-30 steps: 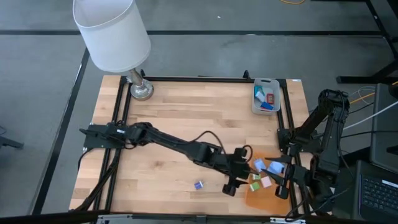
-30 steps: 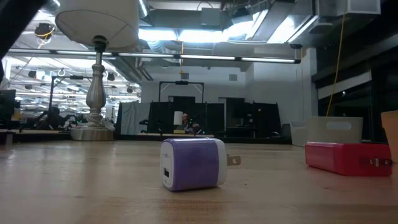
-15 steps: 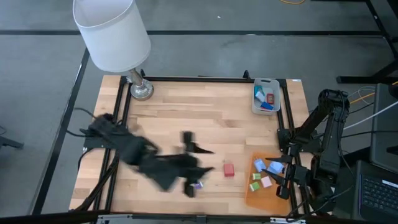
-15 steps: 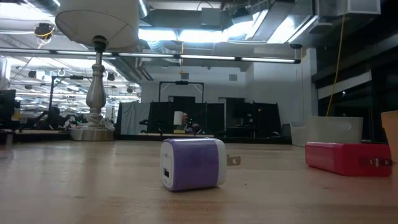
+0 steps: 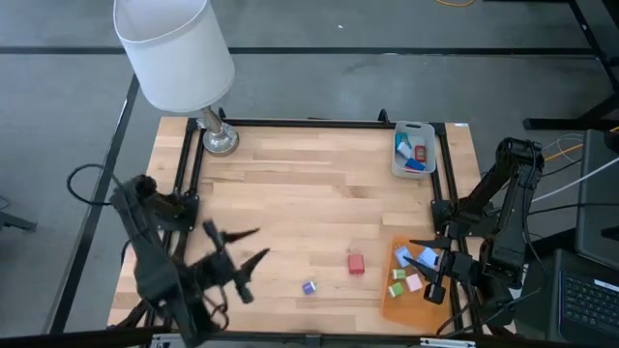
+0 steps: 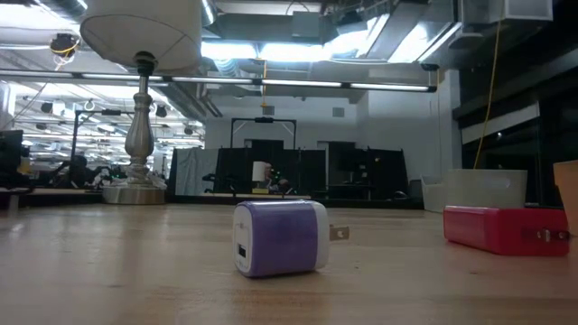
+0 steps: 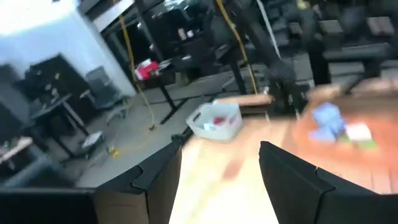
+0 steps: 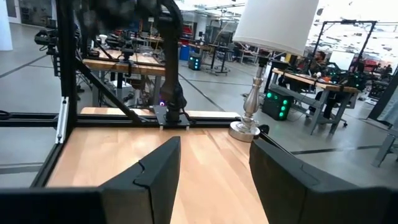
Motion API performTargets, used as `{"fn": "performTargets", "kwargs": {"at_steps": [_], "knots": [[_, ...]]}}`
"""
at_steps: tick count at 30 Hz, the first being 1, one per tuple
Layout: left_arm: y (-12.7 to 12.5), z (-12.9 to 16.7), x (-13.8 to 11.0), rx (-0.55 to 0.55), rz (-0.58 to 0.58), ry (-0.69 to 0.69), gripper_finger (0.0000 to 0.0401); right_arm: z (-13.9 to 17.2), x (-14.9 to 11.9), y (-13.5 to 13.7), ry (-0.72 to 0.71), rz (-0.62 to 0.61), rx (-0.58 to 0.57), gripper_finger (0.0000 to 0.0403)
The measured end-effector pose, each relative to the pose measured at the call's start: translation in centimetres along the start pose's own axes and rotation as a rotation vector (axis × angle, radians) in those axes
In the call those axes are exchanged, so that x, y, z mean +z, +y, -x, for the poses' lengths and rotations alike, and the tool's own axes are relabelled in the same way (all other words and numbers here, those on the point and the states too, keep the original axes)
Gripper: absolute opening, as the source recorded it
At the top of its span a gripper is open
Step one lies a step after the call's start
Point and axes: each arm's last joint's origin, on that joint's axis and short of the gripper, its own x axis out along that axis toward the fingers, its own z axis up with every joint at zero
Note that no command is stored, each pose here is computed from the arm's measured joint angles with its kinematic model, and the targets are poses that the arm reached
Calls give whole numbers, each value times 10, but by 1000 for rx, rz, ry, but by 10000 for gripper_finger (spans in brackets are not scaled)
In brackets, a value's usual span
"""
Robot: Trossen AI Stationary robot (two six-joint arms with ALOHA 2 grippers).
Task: Pick & Place Office items
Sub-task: Put the violet charger adapter into the orange bin
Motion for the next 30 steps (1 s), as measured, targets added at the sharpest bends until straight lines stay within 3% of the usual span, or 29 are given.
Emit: {"fn": "performTargets", "kwargs": {"at_steps": [1,4,7,13,17,21,27,30], "knots": [[-3,6,-21,-11,4,-20,210,0,0,0,0,2,0,190],[11,15,-74,-39,214,-69,208,0,0,0,0,0,-1,190],[19,19,-127,-78,351,-113,204,-2,0,0,1,-1,-7,190],[31,14,-198,-110,483,-121,190,-9,0,-1,5,1,-39,190],[31,16,-217,-134,495,-125,165,-16,0,-3,10,3,-68,190],[29,25,-219,-180,507,-116,133,-22,-1,-4,20,14,-86,190],[11,21,-214,-173,463,141,119,-27,-1,-4,39,12,-91,190],[5,11,-203,-158,420,174,120,-28,-1,-4,38,0,-93,190]]}}
